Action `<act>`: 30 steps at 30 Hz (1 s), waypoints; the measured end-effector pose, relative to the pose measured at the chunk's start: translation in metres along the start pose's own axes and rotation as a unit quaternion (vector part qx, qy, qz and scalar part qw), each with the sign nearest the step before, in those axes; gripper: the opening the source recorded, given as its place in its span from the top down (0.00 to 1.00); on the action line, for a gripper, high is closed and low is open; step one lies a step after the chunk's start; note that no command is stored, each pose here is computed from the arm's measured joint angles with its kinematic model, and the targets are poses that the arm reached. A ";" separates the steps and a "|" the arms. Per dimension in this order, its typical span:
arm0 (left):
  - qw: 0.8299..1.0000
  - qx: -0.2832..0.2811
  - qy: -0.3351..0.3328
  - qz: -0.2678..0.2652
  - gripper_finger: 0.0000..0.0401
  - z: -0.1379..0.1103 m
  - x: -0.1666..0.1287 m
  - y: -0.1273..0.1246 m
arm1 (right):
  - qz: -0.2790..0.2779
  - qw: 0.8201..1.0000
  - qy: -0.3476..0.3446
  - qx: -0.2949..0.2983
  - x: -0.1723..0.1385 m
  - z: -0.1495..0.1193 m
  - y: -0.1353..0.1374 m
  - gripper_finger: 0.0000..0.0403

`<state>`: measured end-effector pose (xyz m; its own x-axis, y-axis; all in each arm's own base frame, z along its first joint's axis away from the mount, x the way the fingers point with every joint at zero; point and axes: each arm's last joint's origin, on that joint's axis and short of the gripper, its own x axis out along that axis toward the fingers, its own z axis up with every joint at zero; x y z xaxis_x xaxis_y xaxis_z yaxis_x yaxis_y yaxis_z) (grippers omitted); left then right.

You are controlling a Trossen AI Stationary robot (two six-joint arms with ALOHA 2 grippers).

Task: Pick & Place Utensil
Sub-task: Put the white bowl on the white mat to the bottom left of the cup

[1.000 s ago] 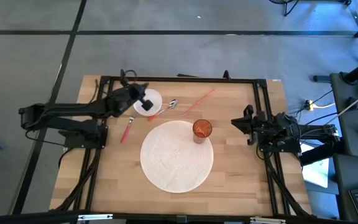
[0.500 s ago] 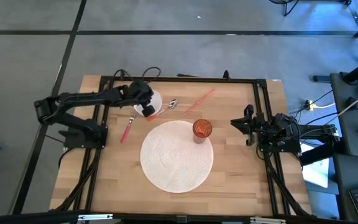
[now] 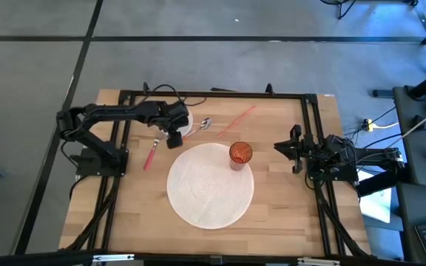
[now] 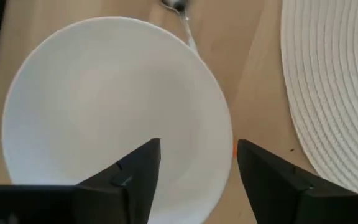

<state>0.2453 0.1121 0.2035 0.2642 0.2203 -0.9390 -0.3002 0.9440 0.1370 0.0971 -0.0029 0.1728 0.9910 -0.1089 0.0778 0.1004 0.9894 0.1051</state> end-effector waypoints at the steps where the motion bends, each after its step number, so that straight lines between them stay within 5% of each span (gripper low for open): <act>1: 1.000 0.004 0.003 -0.001 0.47 0.000 0.002 -0.001 | 0.001 1.000 0.000 0.002 0.000 0.000 0.000 0.87; 21: 0.999 0.002 0.040 0.019 0.51 0.002 0.028 0.002 | 0.014 1.000 0.002 0.007 0.000 0.000 0.001 0.87; 26: 0.999 0.001 0.039 0.033 0.61 0.003 0.029 0.002 | 0.041 0.999 0.005 0.016 0.000 0.000 0.002 0.87; 30: 0.998 -0.003 0.042 0.044 0.81 0.003 0.030 0.003 | 0.044 0.999 0.006 0.016 0.000 -0.001 0.003 0.87</act>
<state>0.2550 0.1221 0.1767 0.1583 0.2804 -0.9467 -0.3252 0.9201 0.2181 0.0973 -0.0003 0.1725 0.9969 -0.0206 0.0753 0.0107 0.9915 0.1299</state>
